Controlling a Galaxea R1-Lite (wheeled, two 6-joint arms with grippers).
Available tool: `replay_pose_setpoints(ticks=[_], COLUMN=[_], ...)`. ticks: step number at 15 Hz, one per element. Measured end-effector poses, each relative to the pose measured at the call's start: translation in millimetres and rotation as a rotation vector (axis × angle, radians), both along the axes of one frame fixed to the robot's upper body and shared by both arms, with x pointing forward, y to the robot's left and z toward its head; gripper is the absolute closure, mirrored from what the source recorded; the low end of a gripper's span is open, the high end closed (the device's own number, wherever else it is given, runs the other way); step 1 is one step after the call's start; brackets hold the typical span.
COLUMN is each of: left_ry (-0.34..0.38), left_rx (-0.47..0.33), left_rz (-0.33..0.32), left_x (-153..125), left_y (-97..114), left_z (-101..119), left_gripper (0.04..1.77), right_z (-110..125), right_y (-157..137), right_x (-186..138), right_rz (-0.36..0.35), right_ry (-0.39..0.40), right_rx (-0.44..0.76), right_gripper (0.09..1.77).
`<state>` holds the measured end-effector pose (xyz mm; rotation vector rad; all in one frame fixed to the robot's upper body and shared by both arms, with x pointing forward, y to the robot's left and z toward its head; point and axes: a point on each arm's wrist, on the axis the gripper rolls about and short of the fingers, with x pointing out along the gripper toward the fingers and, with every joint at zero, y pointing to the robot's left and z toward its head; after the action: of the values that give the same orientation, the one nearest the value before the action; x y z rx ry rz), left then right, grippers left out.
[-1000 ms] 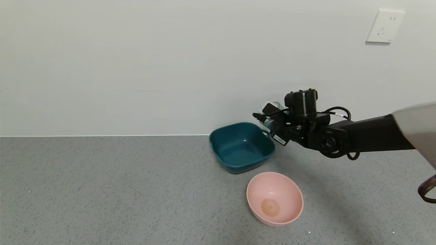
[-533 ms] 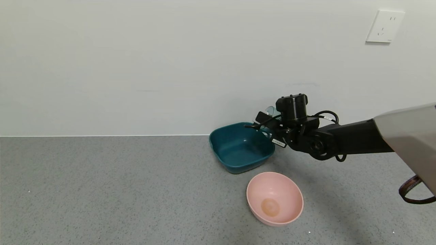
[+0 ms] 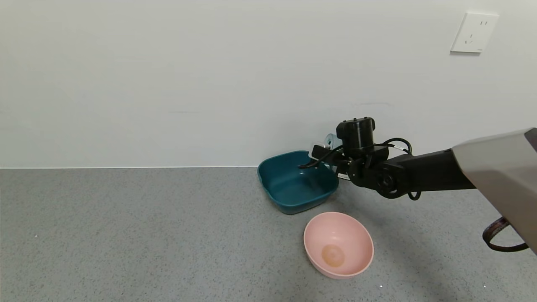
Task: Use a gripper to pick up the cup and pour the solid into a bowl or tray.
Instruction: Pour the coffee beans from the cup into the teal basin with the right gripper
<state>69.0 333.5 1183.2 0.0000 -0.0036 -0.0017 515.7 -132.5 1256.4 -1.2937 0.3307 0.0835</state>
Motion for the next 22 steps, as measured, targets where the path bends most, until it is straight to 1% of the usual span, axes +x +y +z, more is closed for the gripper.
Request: replay_pose_setpoints(ticks=[2,5,7,9,12,14,15,19,22], left_ry=[0.000,0.000,0.000,0.000,0.000,0.000,0.000,0.000,0.000], left_rx=[0.000,0.000,0.000,0.000,0.000,0.000,0.000,0.000,0.000], left_rz=[0.000,0.000,0.000,0.000,0.000,0.000,0.000,0.000,0.000], left_x=[0,0,0,0,0,0,0,0,0], left_y=[0,0,0,0,0,0,0,0,0], left_z=[0,0,0,0,0,0,0,0,0], left_gripper=[0.06,0.06,0.06,0.06,0.06,0.06,0.06,0.06,0.06], right_z=[-3,-4,-3,-2,-2,-1,-1,-2,-5], right_y=[2,5,5,7,9,11,12,17,20], right_x=[0,0,1,2,3,3,3,5,5], right_rz=[0.010,0.043,0.028,0.021,0.034,0.029,0.023,0.035,0.042], right_ry=[0.008,0.021,0.020,0.015,0.016,0.017,0.012,-0.016,-0.022], right_rx=[-0.056,-0.155,-0.206,-0.229,-0.268,-0.314,-0.331,-0.368,-0.397], right_gripper=[0.49,0.49,0.49,0.49,0.49,0.49,0.49,0.49,0.49])
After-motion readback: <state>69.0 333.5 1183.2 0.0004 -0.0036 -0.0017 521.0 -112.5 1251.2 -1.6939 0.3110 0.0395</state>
